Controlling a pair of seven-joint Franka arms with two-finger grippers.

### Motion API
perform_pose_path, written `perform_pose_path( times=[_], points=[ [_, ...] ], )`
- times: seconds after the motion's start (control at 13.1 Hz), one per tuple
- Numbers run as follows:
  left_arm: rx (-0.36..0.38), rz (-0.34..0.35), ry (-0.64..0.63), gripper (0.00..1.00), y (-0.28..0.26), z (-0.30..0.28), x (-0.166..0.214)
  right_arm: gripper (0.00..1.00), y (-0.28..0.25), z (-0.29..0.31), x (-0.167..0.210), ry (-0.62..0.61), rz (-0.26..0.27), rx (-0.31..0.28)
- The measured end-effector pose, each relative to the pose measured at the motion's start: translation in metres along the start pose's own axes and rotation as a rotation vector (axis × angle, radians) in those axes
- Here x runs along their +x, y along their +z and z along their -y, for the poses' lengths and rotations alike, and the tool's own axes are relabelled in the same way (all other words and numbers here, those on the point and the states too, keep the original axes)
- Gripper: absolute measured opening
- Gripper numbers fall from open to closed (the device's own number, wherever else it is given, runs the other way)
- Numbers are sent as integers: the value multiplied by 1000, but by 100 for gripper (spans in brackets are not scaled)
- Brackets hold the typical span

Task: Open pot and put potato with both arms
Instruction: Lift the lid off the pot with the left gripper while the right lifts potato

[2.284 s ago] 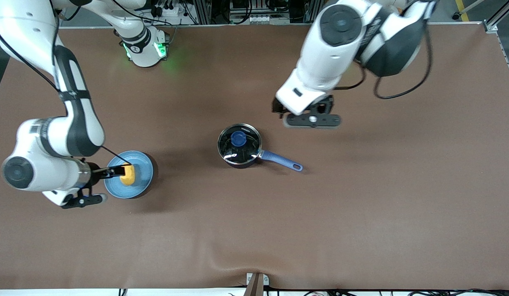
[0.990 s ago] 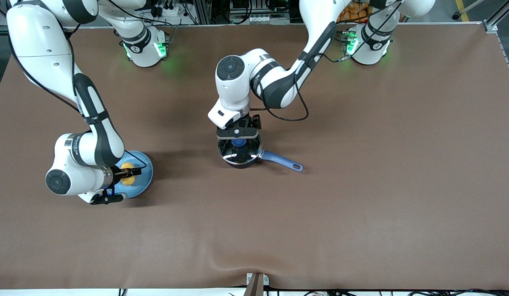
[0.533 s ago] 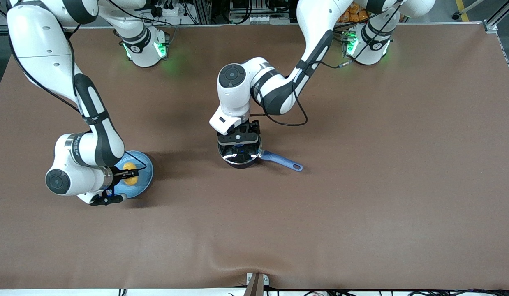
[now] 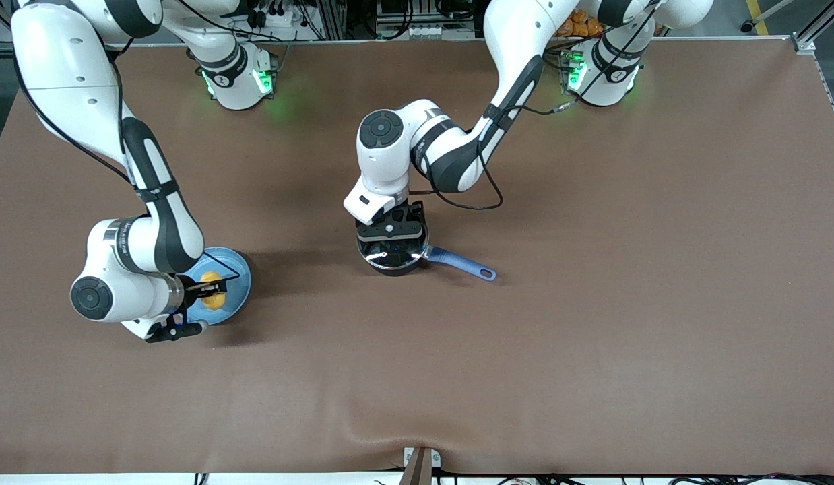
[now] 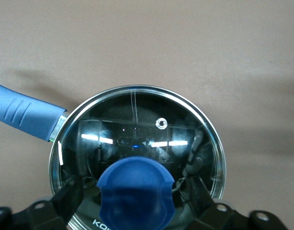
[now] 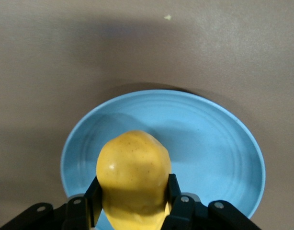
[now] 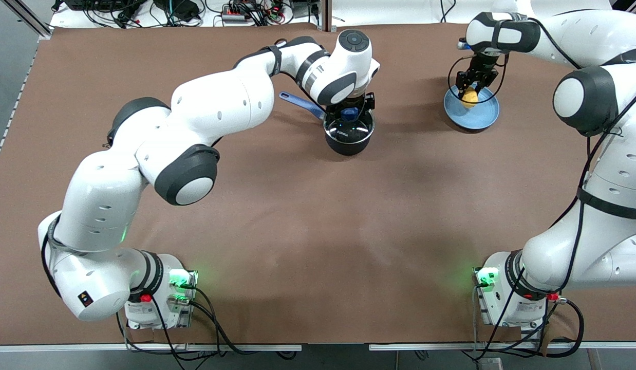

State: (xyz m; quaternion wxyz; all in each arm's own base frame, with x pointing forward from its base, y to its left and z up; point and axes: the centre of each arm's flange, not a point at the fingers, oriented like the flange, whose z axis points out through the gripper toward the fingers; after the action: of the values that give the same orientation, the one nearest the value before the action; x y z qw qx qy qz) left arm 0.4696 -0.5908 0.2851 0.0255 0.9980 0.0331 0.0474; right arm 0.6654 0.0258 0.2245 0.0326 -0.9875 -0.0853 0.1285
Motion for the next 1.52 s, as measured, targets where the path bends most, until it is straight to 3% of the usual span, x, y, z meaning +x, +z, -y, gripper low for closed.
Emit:
perform_pose_path(
  times=[0.08,0.3,0.38,0.76,0.99,1.22,1.52],
  points=[
    [0,0,0,94,0,0,0,56,-9,4,-1,-5,-2,-1],
    [6,4,0,63,0,0,0,56,-38,20,-5,-22,-30,4],
    [8,6,0,60,-1,0,-1,56,-45,26,-6,-22,-38,19],
    [21,16,-2,60,-30,0,2,56,-76,88,-17,8,-24,44],
    [-9,-3,-42,60,-84,12,21,56,-84,130,-24,21,-1,124],
    [32,17,-114,60,-133,69,65,56,-84,146,-27,48,16,166],
    [51,28,-123,60,-163,160,117,56,-80,218,-36,91,41,152]
  ],
)
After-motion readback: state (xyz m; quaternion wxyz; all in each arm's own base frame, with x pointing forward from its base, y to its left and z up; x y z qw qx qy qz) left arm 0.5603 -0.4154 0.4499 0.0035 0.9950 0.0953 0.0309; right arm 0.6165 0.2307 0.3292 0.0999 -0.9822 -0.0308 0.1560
